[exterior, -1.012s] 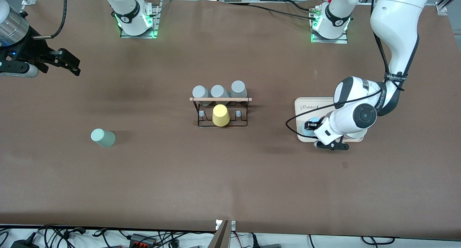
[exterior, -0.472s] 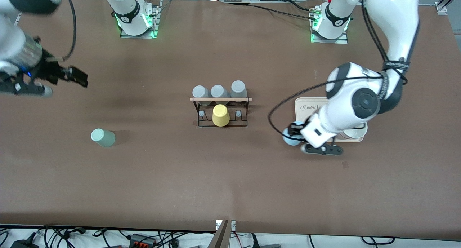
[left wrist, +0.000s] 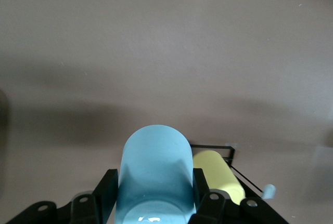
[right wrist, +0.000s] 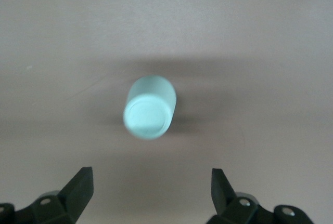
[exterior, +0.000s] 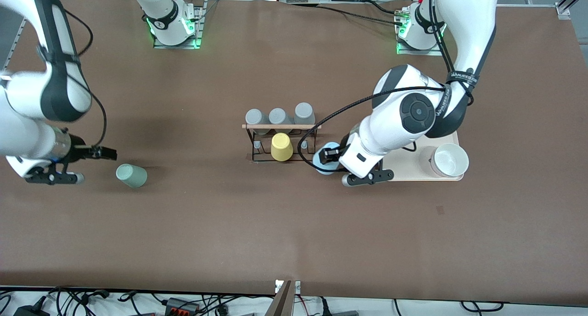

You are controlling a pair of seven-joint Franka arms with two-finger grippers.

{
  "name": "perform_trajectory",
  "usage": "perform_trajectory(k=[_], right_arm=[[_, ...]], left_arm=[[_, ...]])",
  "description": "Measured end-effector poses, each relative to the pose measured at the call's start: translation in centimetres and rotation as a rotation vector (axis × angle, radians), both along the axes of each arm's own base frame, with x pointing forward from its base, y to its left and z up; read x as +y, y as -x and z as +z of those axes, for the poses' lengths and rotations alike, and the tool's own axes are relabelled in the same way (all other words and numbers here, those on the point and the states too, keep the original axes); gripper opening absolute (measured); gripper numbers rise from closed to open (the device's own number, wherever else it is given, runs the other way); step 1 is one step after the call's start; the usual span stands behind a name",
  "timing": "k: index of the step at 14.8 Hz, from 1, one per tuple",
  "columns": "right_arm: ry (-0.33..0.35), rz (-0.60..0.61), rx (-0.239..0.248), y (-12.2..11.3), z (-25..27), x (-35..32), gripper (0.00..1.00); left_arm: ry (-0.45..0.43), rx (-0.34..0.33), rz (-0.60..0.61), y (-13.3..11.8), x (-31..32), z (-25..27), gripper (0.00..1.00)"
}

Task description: Hang scattered cups on rack with three cups

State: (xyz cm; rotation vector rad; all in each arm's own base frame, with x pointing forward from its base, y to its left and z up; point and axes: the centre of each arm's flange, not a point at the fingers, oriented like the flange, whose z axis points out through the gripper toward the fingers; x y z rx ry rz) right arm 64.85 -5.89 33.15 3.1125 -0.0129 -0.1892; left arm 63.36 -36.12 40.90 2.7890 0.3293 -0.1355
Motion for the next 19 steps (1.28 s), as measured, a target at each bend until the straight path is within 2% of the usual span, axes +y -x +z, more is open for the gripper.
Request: perform_trajectory(k=[3, 7, 13, 14, 15, 17, 18, 19], right_arm=[[-0.009, 0.013, -0.006, -0.2, -4.9, -0.3, 1.0], [-0.014, 0.026, -0.037, 0.4, -7.7, 0.4, 1.0], [-0.022, 0.038, -0.069, 1.6, -11.0, 1.3, 1.0], [-0.023, 0.04, -0.069, 1.6, -11.1, 1.4, 1.0], [-0.024, 0.043, -0.07, 1.6, -11.0, 1.5, 0.93], [-0.024, 0.051, -0.076, 1.5, -10.9, 1.9, 0.72], [-0.024, 0.056, -0.08, 1.4, -10.6, 2.1, 0.66], [-0.024, 0.067, -0.084, 1.3, -10.4, 2.3, 0.65]], left_arm=[[-0.003, 0.027, -0.009, 1.6, -2.8, -0.9, 0.63], [-0.016, 0.059, -0.052, 3.2, -5.5, -3.3, 0.63], [-0.131, 0.045, -0.15, 5.0, -8.0, -7.8, 0.61], [-0.135, 0.046, -0.156, 5.1, -8.4, -8.2, 0.65], [-0.136, 0.042, -0.155, 5.0, -8.3, -8.3, 0.65], [-0.137, 0.022, -0.137, 4.0, -7.4, -7.6, 0.78], [-0.134, 0.004, -0.117, 2.9, -6.3, -6.7, 0.85], [-0.128, -0.018, -0.087, 1.5, -4.6, -5.2, 0.94]])
